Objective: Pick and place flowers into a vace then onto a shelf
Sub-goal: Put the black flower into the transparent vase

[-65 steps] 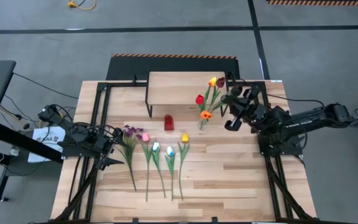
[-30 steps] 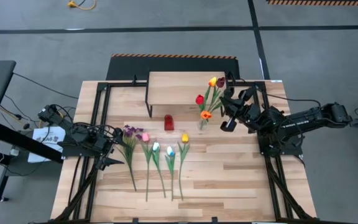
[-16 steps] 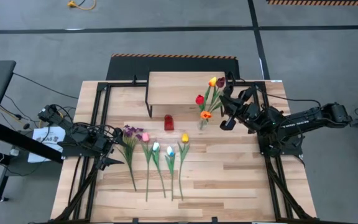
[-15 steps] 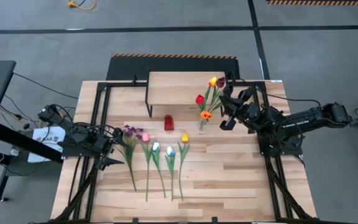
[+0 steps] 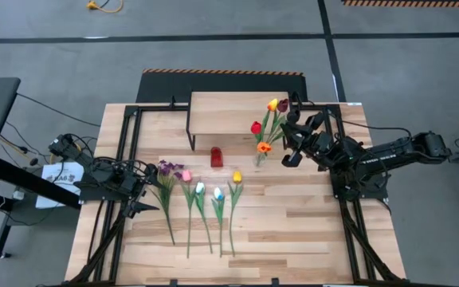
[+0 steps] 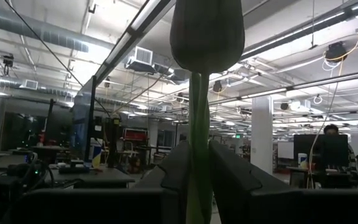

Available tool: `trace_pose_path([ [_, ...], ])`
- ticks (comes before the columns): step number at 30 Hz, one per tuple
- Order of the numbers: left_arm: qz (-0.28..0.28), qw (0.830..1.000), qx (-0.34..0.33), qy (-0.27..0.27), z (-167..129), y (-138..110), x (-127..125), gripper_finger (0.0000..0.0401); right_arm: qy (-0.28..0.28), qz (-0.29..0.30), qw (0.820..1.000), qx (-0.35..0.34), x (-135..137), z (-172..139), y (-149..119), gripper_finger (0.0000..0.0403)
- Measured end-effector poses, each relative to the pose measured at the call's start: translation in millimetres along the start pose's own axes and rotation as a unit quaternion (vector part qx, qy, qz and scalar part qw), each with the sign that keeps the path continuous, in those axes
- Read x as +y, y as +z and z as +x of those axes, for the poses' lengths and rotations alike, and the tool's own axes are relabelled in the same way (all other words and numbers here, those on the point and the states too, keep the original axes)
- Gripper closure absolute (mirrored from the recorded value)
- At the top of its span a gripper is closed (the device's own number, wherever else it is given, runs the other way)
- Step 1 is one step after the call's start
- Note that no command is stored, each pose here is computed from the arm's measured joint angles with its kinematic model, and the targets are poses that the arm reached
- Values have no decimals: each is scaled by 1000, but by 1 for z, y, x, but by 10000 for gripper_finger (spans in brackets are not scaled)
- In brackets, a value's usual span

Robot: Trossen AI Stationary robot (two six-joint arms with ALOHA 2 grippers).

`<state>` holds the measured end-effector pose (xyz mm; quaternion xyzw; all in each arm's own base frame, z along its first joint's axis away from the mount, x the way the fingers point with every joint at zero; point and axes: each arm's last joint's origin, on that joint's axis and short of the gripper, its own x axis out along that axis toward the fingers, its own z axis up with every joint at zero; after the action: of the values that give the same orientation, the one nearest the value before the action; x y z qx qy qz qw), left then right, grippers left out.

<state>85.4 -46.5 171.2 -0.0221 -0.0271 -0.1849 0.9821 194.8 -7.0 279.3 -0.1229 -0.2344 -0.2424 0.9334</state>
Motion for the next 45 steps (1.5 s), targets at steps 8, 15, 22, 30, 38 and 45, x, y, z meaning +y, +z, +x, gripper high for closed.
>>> trace_pose_path([
  [8,0,1000,0,0,0,0,0,99,1,-1,1000,2,0,0,0,349],
  [15,0,1000,0,0,0,0,0,99,2,-2,1000,4,0,0,-1,349],
  [22,0,1000,0,0,0,0,0,99,2,-2,1000,4,0,0,-1,349],
  [30,0,1000,0,0,0,0,0,99,3,4,1000,6,1,0,-1,349],
  [38,0,1000,0,0,0,0,0,99,8,7,1000,18,2,0,-4,349],
  [45,0,1000,0,0,0,0,0,99,10,34,999,26,2,0,-5,345],
])
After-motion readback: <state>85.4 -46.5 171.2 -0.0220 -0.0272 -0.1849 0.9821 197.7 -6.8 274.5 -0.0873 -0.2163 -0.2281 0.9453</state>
